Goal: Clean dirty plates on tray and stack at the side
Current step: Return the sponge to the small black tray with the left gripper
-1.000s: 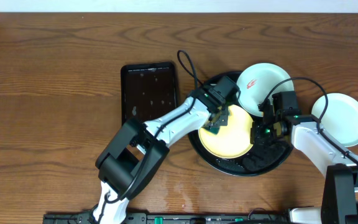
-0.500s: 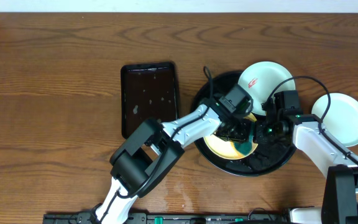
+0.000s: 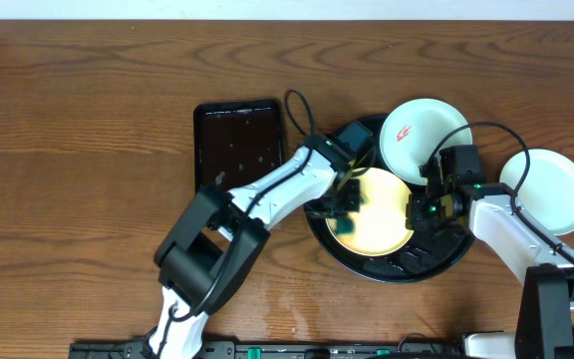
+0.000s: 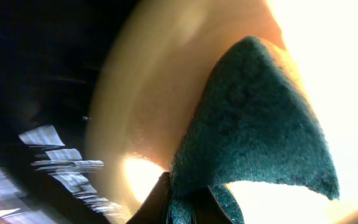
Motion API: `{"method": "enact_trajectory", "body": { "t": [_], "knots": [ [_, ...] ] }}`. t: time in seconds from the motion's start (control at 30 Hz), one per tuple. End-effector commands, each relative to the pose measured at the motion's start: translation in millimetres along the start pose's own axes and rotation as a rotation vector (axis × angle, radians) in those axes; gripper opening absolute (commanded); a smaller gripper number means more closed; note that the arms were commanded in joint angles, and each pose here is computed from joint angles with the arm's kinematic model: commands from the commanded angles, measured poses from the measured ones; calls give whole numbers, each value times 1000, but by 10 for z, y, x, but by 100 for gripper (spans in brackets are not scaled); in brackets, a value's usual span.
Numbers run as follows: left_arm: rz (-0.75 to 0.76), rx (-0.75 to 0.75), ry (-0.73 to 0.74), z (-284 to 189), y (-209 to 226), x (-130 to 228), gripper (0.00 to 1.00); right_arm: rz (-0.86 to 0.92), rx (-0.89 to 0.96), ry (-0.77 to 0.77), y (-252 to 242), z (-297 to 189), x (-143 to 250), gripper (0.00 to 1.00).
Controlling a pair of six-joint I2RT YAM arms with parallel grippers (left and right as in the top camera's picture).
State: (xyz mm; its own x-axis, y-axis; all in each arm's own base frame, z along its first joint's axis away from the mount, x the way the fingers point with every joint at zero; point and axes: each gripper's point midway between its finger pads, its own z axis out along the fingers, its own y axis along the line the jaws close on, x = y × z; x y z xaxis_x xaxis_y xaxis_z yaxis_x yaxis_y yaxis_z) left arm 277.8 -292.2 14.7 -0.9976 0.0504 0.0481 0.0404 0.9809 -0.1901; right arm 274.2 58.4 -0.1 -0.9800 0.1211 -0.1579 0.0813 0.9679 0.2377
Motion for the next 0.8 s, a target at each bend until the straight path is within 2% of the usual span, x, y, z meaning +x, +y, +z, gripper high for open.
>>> {"method": "enact_trajectory", "body": {
  "t": [0.0, 0.23, 0.43, 0.53, 0.63, 0.77],
  "knots": [
    [-74, -366, -232, -127, 789, -362, 8, -1, 79, 55, -175, 116, 174, 1],
    [-66, -179, -295, -641, 452, -342, 7, -1, 79, 56, -176, 116, 175, 1],
    [30, -61, -375, -1227, 319, -286, 8, -1, 79, 56, -175, 116, 175, 1],
    [13, -96, -418, -1459, 535, -317, 7, -1, 79, 56, -175, 116, 176, 1],
    [-73, -224, -454, -1585, 1001, -427, 8, -4, 79, 54, -174, 116, 170, 1],
    [-219, -265, -388, -1352, 1576, -541, 8, -13, 71, 15, -155, 121, 74, 1]
  ]
}}
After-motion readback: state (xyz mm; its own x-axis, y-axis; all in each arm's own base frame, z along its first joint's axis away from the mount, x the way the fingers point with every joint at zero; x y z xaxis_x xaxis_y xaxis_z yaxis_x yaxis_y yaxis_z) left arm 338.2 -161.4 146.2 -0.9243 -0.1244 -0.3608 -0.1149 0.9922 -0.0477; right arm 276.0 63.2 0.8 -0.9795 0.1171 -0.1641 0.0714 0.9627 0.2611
